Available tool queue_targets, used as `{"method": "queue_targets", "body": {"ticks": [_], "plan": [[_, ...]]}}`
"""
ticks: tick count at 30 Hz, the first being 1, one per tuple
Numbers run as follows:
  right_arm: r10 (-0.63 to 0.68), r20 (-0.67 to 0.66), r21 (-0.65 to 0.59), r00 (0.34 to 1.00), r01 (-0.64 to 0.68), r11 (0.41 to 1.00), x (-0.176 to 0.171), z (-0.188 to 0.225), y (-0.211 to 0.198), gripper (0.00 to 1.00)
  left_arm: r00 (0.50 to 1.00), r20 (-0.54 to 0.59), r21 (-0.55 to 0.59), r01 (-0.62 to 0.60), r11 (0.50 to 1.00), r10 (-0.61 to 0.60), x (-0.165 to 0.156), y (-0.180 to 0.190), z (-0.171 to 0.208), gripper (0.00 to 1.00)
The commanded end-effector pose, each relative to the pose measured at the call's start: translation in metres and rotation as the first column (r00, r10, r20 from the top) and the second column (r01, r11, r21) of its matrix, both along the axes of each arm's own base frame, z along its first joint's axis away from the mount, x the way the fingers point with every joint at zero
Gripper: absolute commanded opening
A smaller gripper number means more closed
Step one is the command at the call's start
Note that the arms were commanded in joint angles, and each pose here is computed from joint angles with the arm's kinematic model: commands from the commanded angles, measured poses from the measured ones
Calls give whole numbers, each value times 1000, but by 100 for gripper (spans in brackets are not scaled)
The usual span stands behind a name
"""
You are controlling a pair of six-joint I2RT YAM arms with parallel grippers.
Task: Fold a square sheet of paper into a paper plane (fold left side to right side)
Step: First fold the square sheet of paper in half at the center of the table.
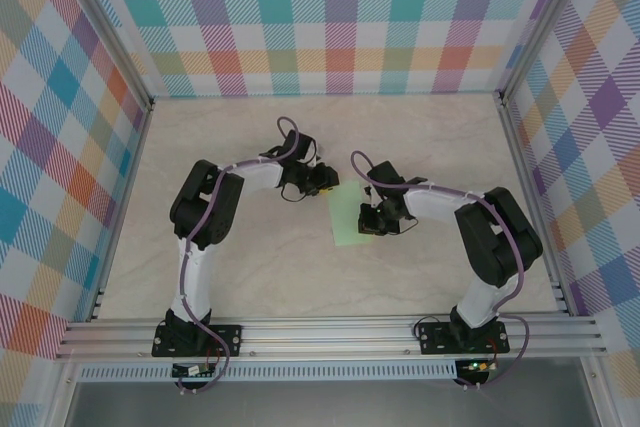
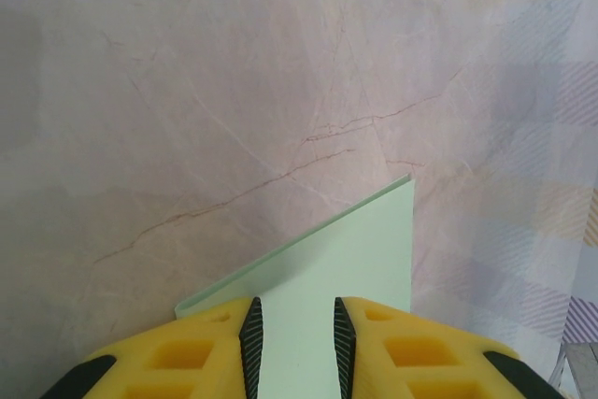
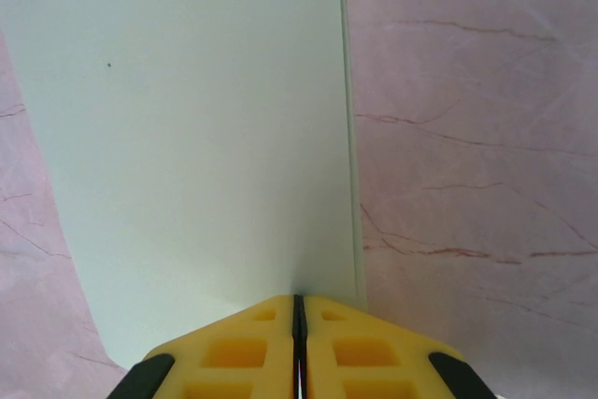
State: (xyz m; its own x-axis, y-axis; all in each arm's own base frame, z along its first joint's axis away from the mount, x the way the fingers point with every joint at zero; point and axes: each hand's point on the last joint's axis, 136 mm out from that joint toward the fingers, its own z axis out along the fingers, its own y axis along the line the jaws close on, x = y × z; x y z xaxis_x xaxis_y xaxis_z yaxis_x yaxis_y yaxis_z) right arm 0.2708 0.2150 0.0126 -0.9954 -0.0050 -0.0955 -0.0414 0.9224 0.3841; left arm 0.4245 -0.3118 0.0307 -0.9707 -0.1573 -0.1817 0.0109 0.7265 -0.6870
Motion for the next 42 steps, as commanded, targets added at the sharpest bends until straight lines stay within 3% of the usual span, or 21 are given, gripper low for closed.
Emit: {"method": "queue_targets", "body": {"ticks": [1,9,16,23,29,42], "plan": [[-24,-120,-88,993,14,996,-35,-22,-23,10,995,30,93,-100,991,98,31,41,-21,29],[-29,20,76,999,27,997,-18,14,-1,16,988,138,55,-75,996,67,34,51,43,35],[-48,167,-30,985,54,998,-9,53,-28,47,975,191,6,-118,993,114,-6,67,79,46],[-47,108,-79,993,56,995,-17,35,-30,78,973,202,43,-121,992,110,-63,69,71,54],[-3,74,-137,997,13,990,-18,21,-16,98,971,207,66,-136,988,120,-90,78,68,57],[75,32,-169,997,-68,983,-31,11,23,100,966,228,107,-149,983,121,-96,89,70,58]]}}
